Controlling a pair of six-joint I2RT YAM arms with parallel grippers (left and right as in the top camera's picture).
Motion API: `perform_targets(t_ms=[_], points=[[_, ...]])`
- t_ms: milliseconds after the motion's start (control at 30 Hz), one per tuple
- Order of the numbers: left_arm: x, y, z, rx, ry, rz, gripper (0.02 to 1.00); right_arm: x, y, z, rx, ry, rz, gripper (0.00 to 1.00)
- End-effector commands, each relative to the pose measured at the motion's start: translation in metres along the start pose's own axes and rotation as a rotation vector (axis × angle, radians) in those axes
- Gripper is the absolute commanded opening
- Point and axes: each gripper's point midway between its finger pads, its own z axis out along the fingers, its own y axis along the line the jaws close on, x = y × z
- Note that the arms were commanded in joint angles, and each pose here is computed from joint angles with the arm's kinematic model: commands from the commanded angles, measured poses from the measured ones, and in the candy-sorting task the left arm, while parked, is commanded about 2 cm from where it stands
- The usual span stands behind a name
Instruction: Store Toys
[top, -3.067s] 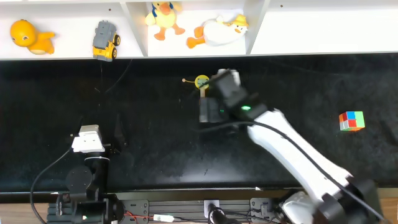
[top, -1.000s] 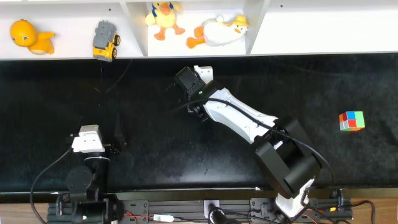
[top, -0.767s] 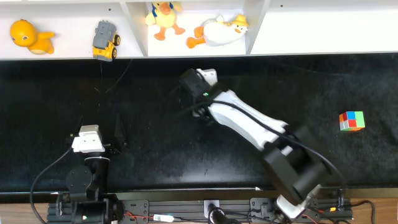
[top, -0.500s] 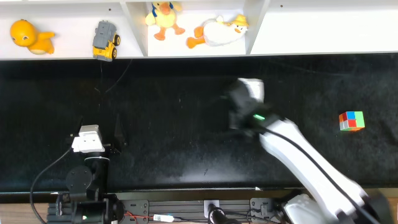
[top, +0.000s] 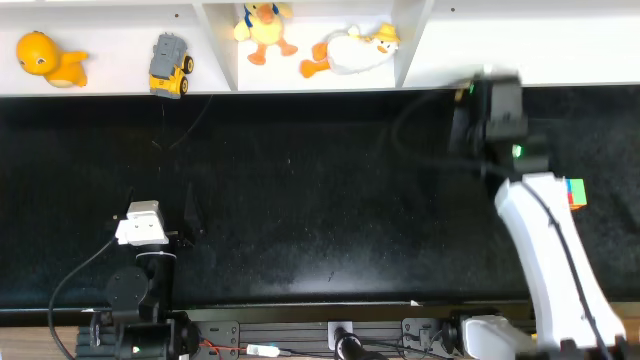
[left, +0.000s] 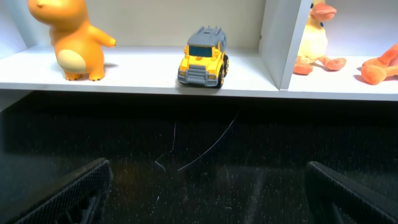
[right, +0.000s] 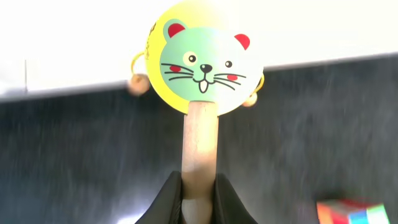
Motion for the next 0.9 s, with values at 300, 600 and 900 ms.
perform_targets(t_ms=[300,600,900], points=[[0.0,-0.001,0.0,0.005,-0.005,-0.01,0.998,-0.077,0.045,0.067,-0.158,-0.012,-0.041,0.042],[0.0,-0.001,0.0,0.005,-0.005,-0.01,0.998,-0.066,0.061,0.101,-0.202,0.052,-0.039,0.053],[0.0,-0.001,0.0,0.005,-0.005,-0.01,0.998,-0.062,0.068,0.103,-0.238,0.072,-0.017,0.439]])
